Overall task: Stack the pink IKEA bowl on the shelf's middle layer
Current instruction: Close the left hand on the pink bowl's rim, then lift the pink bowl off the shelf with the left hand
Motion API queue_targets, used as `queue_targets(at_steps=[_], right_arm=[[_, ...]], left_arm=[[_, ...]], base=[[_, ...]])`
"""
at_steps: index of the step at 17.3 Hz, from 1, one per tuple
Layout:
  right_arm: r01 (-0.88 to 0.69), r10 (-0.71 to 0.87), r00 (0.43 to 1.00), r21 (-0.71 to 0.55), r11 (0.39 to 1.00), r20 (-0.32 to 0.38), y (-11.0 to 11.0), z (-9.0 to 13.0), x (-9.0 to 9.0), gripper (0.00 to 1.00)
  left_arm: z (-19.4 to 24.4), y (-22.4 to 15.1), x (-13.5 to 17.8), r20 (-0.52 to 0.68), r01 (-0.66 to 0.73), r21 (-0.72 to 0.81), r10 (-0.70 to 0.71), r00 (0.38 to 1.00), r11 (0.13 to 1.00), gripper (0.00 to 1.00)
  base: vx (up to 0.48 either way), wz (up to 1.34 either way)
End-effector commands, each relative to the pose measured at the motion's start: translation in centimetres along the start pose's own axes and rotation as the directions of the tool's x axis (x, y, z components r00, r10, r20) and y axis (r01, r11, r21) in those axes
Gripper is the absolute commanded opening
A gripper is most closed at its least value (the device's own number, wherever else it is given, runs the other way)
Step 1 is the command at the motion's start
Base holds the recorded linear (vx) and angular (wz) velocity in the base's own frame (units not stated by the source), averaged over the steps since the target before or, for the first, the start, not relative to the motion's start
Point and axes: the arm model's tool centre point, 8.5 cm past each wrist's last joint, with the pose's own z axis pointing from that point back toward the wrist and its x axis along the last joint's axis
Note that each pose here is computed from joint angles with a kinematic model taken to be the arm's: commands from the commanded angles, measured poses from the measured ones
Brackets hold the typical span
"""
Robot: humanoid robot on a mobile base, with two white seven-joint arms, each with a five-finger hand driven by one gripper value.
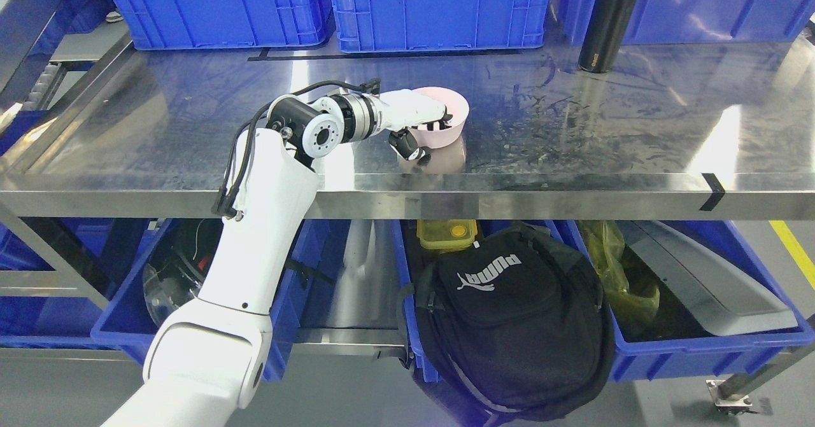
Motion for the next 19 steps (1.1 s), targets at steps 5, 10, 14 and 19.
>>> queue_targets(at_steps=[5,10,14,19], right_arm=[[-0.002,0.002,1.0,-0.015,1.0,-0.008,-1.0,0.0,-1.0,1.0],[-0.002,0.002,1.0,-0.015,1.0,-0.008,-1.0,0.0,-1.0,1.0],[-0.002,0.002,1.0,-0.015,1.0,-0.008,-1.0,0.0,-1.0,1.0],[-0.002,0.002,1.0,-0.015,1.0,-0.008,-1.0,0.0,-1.0,1.0]], left_arm=[[7.6,4.9,-3.2,0.029,-0.055,0.294,0.048,0.998,0.954,0.03],[11.0,7.2,-0.8,0.027,0.047,0.407,-0.063,0.998,0.912,0.03],[12.0,5.9,0.7,0.035,0.168,0.432,-0.202,0.979,0.886,0.05],[11.1,2.0,1.9,0.127,0.187,0.427,-0.263,0.956,0.885,0.05]], base=[[0.0,0.0],[0.0,0.0],[0.0,0.0],[0.0,0.0]])
